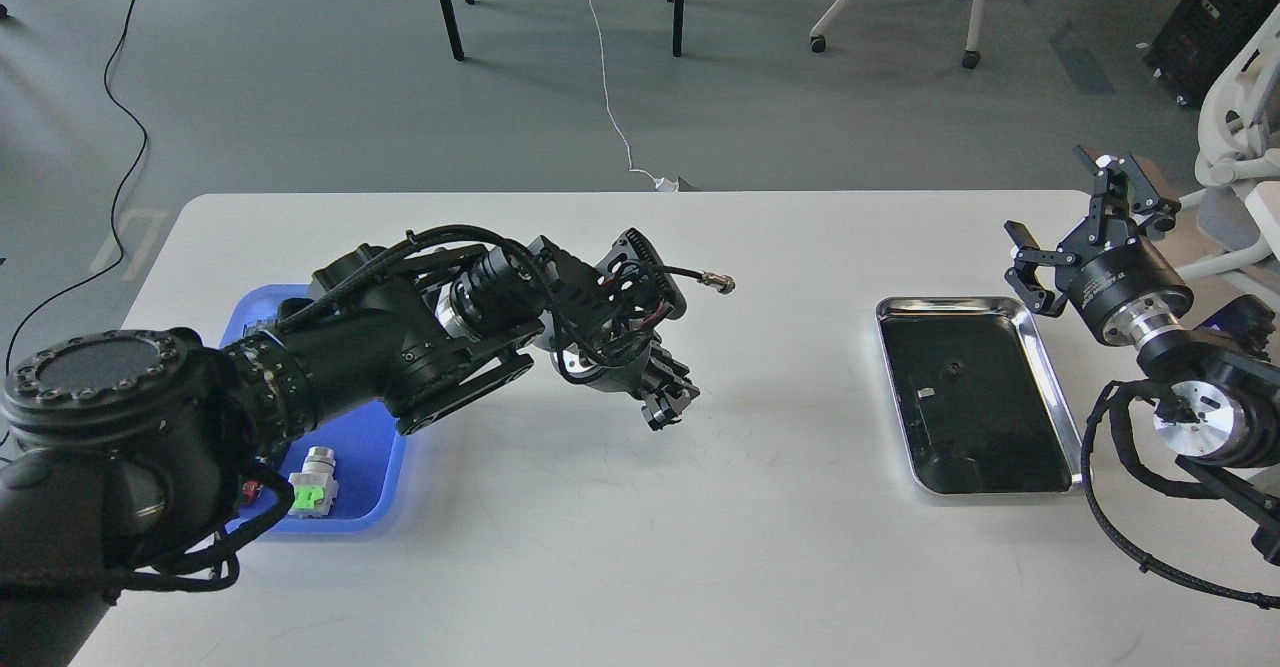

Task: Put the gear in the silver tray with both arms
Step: 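Lift the gear and set it on the table center with the left gripper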

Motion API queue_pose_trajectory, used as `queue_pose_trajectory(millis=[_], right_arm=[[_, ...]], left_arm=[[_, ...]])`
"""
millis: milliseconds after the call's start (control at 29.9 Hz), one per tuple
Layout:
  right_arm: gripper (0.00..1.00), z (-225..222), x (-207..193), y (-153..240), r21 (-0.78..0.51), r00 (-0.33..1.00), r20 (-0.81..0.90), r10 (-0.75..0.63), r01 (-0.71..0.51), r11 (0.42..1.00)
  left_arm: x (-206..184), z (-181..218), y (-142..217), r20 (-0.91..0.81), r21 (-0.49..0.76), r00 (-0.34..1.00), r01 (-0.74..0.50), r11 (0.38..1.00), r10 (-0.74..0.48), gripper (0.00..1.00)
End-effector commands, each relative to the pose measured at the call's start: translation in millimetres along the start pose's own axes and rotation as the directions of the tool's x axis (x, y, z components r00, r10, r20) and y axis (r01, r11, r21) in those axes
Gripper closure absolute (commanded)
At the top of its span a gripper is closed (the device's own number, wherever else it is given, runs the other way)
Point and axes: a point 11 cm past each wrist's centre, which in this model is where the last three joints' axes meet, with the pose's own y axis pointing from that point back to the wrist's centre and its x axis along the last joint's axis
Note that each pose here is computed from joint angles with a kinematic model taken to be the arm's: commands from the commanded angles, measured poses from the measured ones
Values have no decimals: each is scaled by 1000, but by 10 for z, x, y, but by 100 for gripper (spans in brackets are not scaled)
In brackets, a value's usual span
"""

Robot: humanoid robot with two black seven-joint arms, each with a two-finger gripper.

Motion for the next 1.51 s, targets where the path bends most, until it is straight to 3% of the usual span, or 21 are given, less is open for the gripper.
queue_pose_trajectory(millis=[0, 736, 836, 936, 1037, 1171, 1304, 1405, 1472], right_arm=[[2, 0, 0, -2, 0, 1000, -1, 0, 0, 1000], [2, 15, 35, 23, -5, 1000, -6, 11, -11, 1000], [2, 25, 39, 28, -8, 1000, -6, 12, -12, 1000], [2, 29, 38, 30, -9, 1000, -8, 11, -11, 1000], [2, 26, 33, 28, -8, 1000, -7, 10, -10, 1000], [2, 31, 31, 30, -10, 1000, -8, 8, -8, 1000], [2, 64, 3, 44, -25, 1000, -27, -12, 11, 1000], [2, 36, -38, 38, -32, 993, -103, -54, 51, 998], [2, 34, -110, 28, -49, 975, -192, -110, 102, 994]], left_arm=[[-20, -14, -4, -5, 3, 1000, 2, 1000, -2, 78], [-74, 185, -82, 66, -37, 997, 44, 998, -41, 75], [-71, 185, -80, 66, -37, 997, 43, 998, -40, 62], [-71, 185, -80, 66, -37, 997, 43, 998, -40, 36], [-60, 188, -78, 66, -38, 997, 38, 999, -35, 20], [81, 266, -46, 69, -64, 997, -10, 998, 14, 14], [492, 402, 119, 8, -132, 985, -167, 977, 170, 6], [782, 628, 263, -161, -256, 944, -322, 912, 288, 3], [905, 734, 417, -353, -333, 868, -466, 820, 349, 2]])
